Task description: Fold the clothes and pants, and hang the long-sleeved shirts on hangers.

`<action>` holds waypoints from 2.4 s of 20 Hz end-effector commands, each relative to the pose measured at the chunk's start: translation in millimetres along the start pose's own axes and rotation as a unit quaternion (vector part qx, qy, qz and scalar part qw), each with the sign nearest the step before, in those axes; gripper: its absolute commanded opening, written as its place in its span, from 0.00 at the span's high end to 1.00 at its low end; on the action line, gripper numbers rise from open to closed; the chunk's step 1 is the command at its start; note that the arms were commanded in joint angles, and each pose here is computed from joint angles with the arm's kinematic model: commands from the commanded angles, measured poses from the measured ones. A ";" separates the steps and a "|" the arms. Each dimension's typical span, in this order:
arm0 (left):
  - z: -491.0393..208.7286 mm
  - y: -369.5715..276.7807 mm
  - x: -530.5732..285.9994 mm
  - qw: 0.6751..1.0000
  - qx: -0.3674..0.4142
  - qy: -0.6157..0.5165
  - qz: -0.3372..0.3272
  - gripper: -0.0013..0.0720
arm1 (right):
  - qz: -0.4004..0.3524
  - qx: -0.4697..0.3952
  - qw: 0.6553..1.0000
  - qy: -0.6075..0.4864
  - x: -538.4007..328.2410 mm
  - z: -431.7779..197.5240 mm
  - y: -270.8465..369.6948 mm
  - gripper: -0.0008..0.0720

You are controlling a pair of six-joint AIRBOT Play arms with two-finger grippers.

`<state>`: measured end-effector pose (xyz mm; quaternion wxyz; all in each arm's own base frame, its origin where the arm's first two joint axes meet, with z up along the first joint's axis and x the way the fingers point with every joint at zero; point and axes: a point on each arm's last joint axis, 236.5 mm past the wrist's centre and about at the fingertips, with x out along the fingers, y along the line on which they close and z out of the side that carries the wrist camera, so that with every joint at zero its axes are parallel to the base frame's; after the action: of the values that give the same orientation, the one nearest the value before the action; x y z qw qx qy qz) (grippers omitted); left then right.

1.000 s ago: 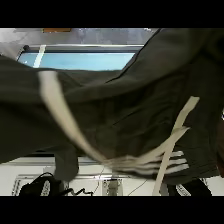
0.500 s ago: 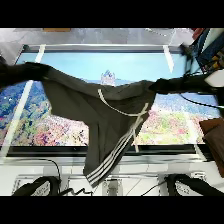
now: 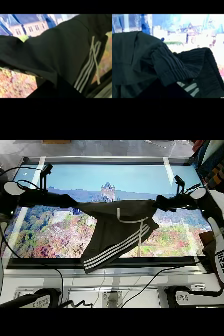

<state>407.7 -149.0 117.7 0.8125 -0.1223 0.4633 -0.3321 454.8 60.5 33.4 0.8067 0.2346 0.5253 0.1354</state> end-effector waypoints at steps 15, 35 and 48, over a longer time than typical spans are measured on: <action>-246.9 -68.4 48.0 0.944 -0.093 0.309 0.066 0.98 | -0.110 -0.106 0.937 0.314 -60.9 -116.4 -81.6 0.95; -227.8 -68.6 104.8 0.971 -0.120 0.198 0.049 0.03 | -0.251 -0.010 0.961 0.113 -83.6 -28.6 -194.3 0.35; -211.9 -58.5 107.4 0.976 -0.129 0.166 0.056 0.04 | -0.079 -0.004 0.979 0.189 43.2 -57.2 -155.0 0.04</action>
<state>241.8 -240.1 -39.4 0.7166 -0.1427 0.6390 -0.2404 410.6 -55.7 -78.3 0.7093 0.1742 0.6759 0.0979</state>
